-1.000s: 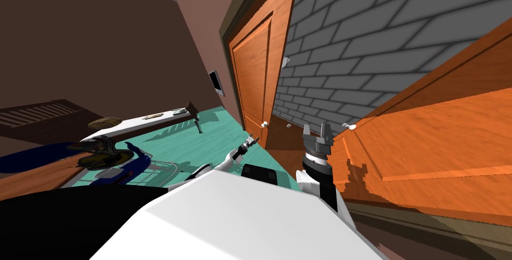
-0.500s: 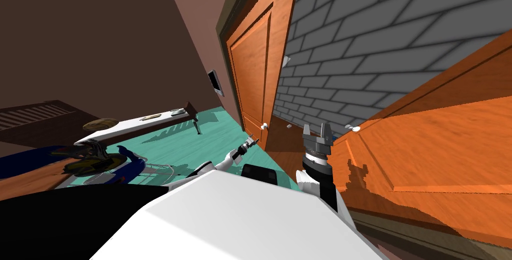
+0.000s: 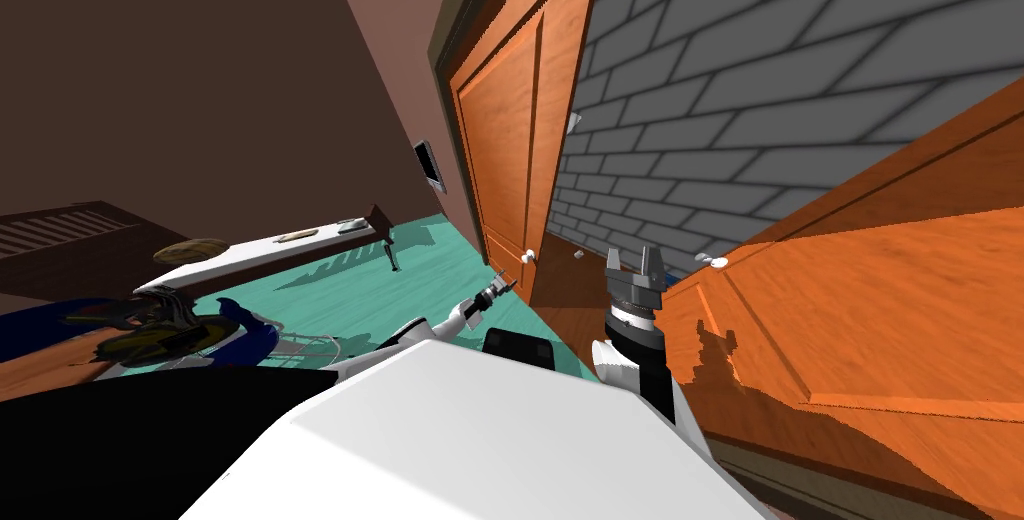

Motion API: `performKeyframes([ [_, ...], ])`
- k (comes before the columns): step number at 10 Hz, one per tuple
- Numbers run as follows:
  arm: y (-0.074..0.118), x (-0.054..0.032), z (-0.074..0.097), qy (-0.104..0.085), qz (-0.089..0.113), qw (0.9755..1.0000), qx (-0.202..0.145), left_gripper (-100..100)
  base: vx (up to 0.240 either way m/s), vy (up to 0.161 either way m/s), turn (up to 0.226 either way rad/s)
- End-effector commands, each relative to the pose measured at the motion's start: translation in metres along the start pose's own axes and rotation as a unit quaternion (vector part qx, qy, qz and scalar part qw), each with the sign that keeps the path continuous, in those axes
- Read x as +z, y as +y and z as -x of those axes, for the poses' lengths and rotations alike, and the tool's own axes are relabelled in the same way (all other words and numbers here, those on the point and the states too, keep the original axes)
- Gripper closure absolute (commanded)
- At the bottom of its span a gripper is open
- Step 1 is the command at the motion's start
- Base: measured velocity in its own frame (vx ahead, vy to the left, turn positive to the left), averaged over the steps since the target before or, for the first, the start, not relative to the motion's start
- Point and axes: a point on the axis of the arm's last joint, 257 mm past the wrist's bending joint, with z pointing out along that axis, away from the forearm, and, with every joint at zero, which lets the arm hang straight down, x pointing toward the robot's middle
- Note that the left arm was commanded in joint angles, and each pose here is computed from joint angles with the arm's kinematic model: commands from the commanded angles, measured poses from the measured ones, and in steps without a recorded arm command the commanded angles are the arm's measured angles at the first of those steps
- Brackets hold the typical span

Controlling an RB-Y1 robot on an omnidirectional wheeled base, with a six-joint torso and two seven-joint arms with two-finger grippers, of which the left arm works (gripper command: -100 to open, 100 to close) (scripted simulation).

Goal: Push the door open

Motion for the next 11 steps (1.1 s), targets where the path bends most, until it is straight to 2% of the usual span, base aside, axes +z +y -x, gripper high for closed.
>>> performKeyframes([
  [1,0.0019,-0.0022,-0.0048,0.008,-0.002,0.9999,0.014,-100,0.090,-0.008,-0.001],
  [4,0.0046,-0.0061,-0.0127,0.021,-0.006,0.9991,0.035,-100,0.083,0.006,-0.003],
  [5,0.0036,-0.0055,-0.0114,0.019,-0.005,0.9993,0.031,-100,0.041,-0.001,0.000],
  [11,0.0021,-0.0013,-0.0132,0.019,0.004,0.9993,0.032,-100,0.160,-0.108,-0.031],
])
